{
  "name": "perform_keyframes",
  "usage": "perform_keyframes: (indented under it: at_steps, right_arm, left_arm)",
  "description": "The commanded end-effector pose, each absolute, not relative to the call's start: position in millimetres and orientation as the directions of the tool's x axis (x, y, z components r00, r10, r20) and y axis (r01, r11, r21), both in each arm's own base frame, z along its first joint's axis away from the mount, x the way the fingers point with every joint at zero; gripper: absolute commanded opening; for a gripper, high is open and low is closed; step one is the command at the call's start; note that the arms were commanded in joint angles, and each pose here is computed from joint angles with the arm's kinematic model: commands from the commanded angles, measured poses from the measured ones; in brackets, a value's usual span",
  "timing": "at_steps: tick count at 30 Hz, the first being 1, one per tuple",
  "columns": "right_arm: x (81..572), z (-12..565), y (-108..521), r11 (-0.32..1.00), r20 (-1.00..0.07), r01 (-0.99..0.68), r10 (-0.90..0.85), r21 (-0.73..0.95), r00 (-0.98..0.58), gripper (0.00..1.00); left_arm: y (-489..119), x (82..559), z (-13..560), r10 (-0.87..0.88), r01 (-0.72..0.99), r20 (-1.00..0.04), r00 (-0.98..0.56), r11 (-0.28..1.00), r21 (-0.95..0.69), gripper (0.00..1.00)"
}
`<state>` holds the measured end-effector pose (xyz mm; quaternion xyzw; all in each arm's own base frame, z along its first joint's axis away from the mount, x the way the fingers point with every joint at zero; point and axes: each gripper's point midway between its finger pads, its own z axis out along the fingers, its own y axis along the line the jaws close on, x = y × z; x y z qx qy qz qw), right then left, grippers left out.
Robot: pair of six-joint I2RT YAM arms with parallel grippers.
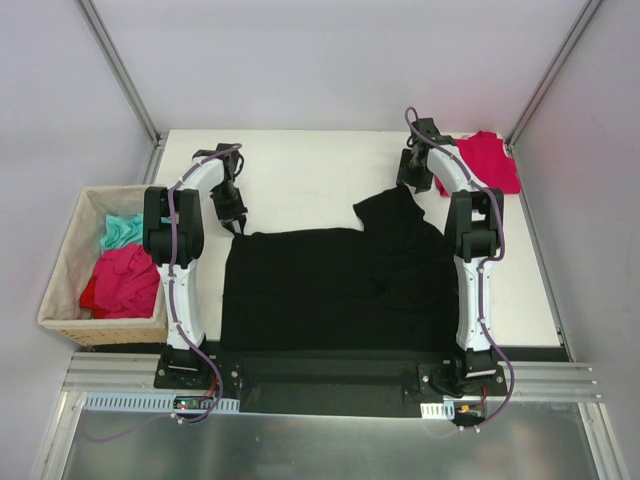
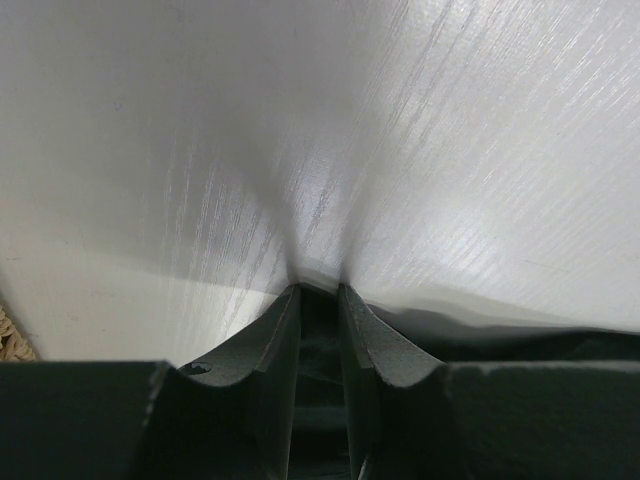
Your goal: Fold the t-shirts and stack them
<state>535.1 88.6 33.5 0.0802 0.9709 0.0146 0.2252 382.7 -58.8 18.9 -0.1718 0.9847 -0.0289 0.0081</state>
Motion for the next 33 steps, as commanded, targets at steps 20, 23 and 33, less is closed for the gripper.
perform_keyframes:
  at_steps: [20, 23, 33]
  right_arm:
    - [534.8, 37.6, 105.8, 0.986, -0.421, 0.148, 0.166, 0.075, -0.892, 0.17]
    - [534.7, 38.3, 105.5, 0.987, -0.424, 0.147, 0.163, 0.070, -0.891, 0.16]
    - [533.8, 38.9, 105.8, 0.986, -0.422, 0.146, 0.164, 0.076, -0.892, 0.14]
  left_arm:
    - [-62.6, 369.2, 23.5, -0.318, -0.319, 0.023, -0.948, 0.946, -0.062, 0.07]
    - [-62.2, 368.2, 21.1, -0.318, -0.319, 0.028, -0.948, 0.946, -0.058, 0.02]
    - [-63.7, 366.5, 22.6, -0.303, -0.304, 0.019, -0.953, 0.950, -0.072, 0.00]
